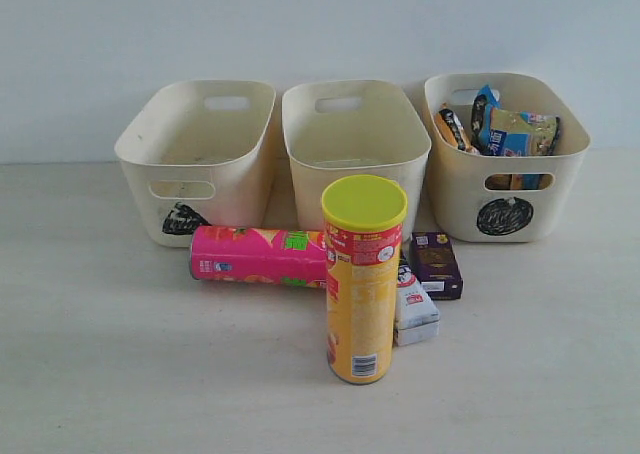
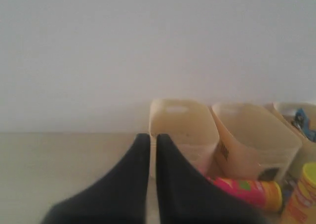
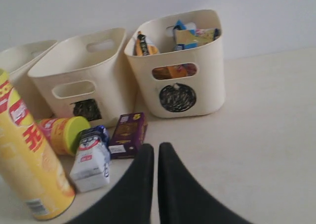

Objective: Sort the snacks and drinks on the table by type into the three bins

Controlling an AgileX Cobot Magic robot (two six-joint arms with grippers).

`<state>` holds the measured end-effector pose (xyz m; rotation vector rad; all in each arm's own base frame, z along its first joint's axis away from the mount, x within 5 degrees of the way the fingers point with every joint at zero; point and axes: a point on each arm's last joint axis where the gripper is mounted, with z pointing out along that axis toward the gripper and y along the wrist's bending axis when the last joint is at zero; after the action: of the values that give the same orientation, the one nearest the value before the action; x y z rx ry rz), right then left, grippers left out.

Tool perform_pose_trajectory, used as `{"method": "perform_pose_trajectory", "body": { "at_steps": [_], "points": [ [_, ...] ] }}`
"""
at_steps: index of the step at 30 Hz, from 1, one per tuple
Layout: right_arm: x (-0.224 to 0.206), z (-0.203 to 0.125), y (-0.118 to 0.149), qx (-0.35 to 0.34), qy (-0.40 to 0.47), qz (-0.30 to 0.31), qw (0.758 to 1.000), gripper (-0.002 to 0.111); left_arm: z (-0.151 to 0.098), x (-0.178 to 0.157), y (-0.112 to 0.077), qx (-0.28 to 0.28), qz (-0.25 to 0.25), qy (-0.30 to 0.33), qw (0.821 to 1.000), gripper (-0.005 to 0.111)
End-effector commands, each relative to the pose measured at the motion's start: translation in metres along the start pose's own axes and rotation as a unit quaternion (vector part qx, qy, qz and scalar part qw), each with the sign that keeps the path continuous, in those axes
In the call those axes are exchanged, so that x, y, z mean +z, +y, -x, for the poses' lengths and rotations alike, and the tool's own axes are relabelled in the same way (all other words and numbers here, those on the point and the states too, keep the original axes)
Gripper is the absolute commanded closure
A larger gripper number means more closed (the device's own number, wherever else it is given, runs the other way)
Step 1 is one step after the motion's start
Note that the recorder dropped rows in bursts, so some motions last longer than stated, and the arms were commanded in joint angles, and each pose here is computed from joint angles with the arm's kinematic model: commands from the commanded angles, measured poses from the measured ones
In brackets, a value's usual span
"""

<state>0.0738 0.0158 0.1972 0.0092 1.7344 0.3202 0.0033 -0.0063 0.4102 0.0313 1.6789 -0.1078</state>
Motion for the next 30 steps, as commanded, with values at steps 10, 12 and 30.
{"method": "perform_pose_trajectory", "body": {
  "at_steps": [10,12,30],
  "points": [
    [-0.001,-0.004,0.010,-0.050,0.023,0.068,0.996,0.108,0.009,0.077,-0.032,0.008,-0.200,0.172,0.965,0.102],
    [-0.001,-0.004,0.010,-0.049,0.023,0.068,0.996,0.108,0.005,0.087,-0.046,0.026,-0.274,0.201,0.940,0.102],
    [-0.001,-0.004,0.010,-0.041,0.024,0.068,0.997,0.108,-0.044,0.183,-0.126,0.116,-0.462,0.280,0.833,0.015]
  ]
}}
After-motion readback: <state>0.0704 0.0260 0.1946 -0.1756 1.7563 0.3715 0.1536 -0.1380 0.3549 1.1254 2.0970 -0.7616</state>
